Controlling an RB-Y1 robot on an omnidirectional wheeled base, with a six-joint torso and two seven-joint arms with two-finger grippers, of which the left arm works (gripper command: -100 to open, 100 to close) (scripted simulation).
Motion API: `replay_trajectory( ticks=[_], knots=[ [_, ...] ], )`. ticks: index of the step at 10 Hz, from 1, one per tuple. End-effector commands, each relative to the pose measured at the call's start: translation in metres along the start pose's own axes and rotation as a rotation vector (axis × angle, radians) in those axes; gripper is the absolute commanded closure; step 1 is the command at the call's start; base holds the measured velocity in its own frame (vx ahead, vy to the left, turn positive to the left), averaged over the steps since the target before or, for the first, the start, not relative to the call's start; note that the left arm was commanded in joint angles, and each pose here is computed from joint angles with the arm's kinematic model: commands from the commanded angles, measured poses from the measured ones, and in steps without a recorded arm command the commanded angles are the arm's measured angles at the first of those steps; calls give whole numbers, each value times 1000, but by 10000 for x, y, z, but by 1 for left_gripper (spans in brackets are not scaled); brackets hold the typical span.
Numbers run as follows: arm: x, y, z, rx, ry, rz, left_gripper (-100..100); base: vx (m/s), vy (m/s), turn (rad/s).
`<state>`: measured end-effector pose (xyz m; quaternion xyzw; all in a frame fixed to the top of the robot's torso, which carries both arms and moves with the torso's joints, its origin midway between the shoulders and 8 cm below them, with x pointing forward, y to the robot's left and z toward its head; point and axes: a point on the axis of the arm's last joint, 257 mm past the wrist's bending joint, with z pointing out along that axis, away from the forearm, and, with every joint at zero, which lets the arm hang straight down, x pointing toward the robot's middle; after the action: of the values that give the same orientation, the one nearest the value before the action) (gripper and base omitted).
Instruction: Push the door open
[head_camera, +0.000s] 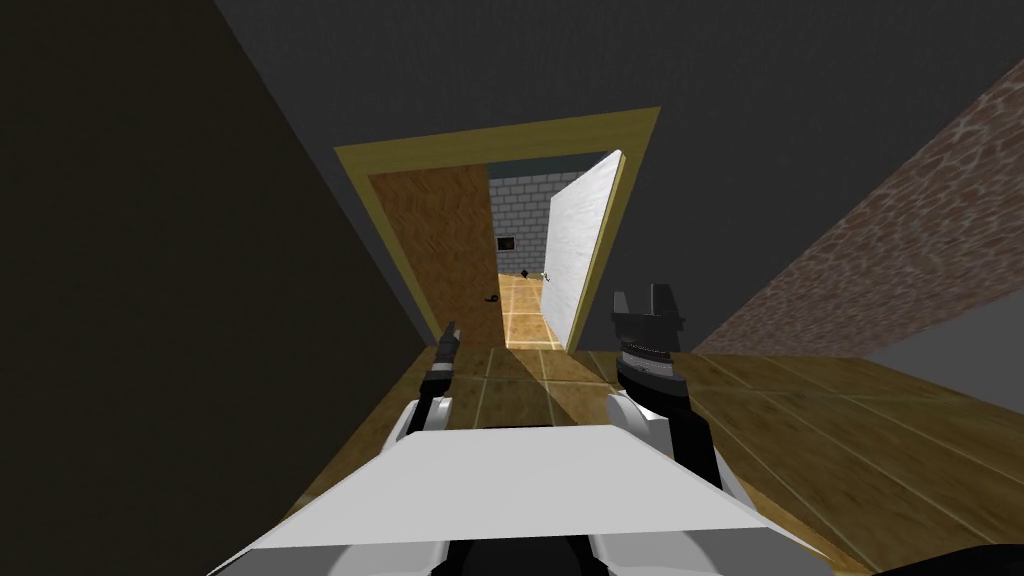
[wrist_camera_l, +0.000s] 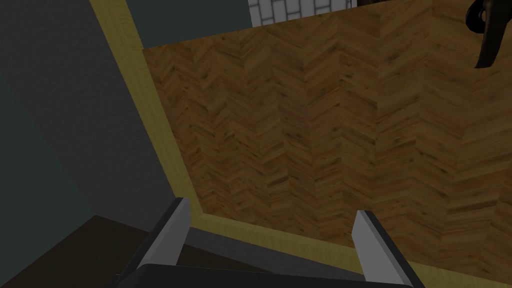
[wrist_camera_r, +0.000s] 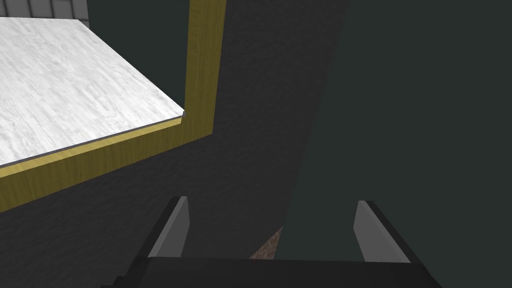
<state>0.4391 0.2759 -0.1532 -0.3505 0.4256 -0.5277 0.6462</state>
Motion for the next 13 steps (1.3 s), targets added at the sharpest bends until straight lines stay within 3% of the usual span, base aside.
replay_trajectory(
  ticks=[1,13],
  knots=[
    [44,130,-7,-15,11,-5,-100,95,3,39],
    [361,937,-88,-133,83,-50,-100,92,6,31]
  ],
)
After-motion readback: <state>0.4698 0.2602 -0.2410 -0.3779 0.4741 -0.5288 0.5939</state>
